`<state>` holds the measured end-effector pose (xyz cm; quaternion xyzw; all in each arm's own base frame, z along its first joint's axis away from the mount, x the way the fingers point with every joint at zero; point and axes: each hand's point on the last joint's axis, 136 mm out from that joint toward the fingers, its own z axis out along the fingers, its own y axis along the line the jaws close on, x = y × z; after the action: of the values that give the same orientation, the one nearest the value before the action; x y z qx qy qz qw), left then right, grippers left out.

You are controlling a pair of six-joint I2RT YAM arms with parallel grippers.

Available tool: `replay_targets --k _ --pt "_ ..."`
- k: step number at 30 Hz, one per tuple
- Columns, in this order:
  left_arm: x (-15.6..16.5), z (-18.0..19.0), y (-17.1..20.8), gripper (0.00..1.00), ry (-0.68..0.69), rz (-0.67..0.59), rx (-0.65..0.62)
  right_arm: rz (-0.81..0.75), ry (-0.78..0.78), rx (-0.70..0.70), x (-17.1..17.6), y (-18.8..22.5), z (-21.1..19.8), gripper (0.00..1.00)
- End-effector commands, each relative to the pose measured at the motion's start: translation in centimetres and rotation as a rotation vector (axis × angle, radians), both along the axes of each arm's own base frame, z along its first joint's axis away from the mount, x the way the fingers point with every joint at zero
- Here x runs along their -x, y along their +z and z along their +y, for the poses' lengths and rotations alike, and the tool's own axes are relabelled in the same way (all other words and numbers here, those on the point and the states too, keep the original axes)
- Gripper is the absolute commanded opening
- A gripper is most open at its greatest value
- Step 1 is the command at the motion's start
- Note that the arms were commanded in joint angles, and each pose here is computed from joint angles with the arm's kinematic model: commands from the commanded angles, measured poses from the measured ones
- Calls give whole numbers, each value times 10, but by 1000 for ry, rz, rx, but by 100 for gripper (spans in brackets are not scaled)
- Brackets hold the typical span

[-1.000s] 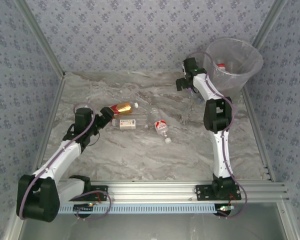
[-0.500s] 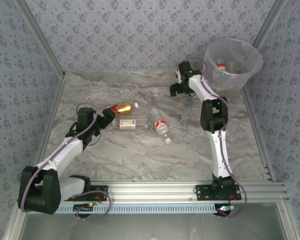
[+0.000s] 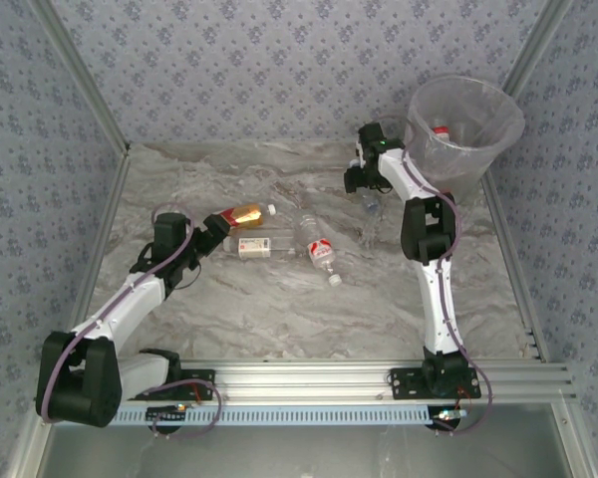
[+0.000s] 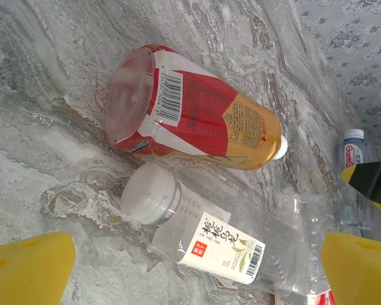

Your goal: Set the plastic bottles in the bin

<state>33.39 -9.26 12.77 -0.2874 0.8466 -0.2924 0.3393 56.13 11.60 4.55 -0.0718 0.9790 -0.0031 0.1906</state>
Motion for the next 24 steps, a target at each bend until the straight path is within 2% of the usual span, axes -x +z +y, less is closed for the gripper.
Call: replay_targets --k 1,6,10,17,19,24 --pt "-2 -1 9 99 -18 -34 -6 81 14 -13 13 -23 9 86" --pt "-2 -1 11 99 -19 -38 -9 104 29 10 13 -29 12 87" --pt "-1 1 10 99 -15 -37 -10 111 0 33 13 -33 7 79" --pt "0 1 9 99 -12 -37 -11 106 -11 50 12 -32 5 77" --pt "1 1 9 99 -12 -36 -9 103 -23 63 12 -32 3 67" --pt "2 2 10 99 -13 -38 -16 86 -24 93 12 -31 4 59"
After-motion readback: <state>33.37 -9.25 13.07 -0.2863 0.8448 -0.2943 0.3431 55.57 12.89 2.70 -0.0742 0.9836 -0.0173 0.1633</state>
